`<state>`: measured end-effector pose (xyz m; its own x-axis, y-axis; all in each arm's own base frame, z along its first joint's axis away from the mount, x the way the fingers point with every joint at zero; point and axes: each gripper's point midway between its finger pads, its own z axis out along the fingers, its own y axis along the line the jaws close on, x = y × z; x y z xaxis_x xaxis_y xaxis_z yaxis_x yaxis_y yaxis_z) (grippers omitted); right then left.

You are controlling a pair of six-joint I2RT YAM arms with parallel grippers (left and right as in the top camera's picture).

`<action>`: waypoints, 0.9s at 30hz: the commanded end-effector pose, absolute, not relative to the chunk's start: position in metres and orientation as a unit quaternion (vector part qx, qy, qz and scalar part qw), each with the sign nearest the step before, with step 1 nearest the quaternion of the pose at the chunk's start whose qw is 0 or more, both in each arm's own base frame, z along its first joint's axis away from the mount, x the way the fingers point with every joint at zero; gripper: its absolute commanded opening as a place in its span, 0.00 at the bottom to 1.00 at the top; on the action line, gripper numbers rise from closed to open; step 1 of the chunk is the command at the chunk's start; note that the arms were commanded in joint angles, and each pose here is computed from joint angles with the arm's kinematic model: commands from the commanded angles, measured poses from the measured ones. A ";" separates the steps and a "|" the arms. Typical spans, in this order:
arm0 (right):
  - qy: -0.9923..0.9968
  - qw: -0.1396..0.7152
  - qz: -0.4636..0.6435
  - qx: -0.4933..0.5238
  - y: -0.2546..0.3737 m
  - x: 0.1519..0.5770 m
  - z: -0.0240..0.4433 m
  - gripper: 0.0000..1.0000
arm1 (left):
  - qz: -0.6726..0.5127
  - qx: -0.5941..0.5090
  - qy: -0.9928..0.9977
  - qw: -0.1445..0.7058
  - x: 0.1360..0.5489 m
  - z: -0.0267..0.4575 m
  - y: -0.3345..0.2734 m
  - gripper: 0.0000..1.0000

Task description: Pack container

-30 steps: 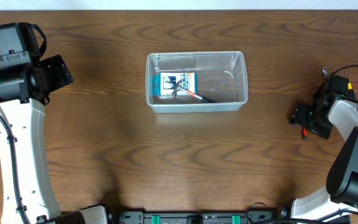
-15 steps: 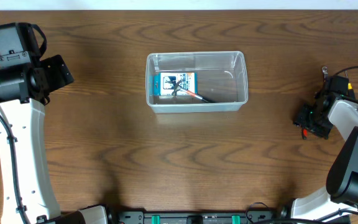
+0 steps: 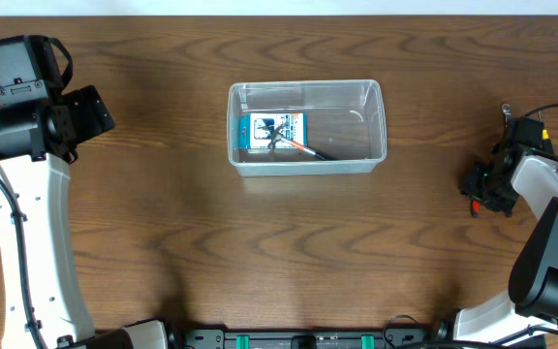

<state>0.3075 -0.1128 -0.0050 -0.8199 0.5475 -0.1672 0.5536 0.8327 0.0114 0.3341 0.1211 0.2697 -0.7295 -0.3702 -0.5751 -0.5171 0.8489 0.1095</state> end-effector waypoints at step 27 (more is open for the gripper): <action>0.951 0.064 -0.007 0.302 -0.111 0.308 0.004 0.12 | 0.144 -0.238 0.920 0.276 0.333 0.271 0.126 0.98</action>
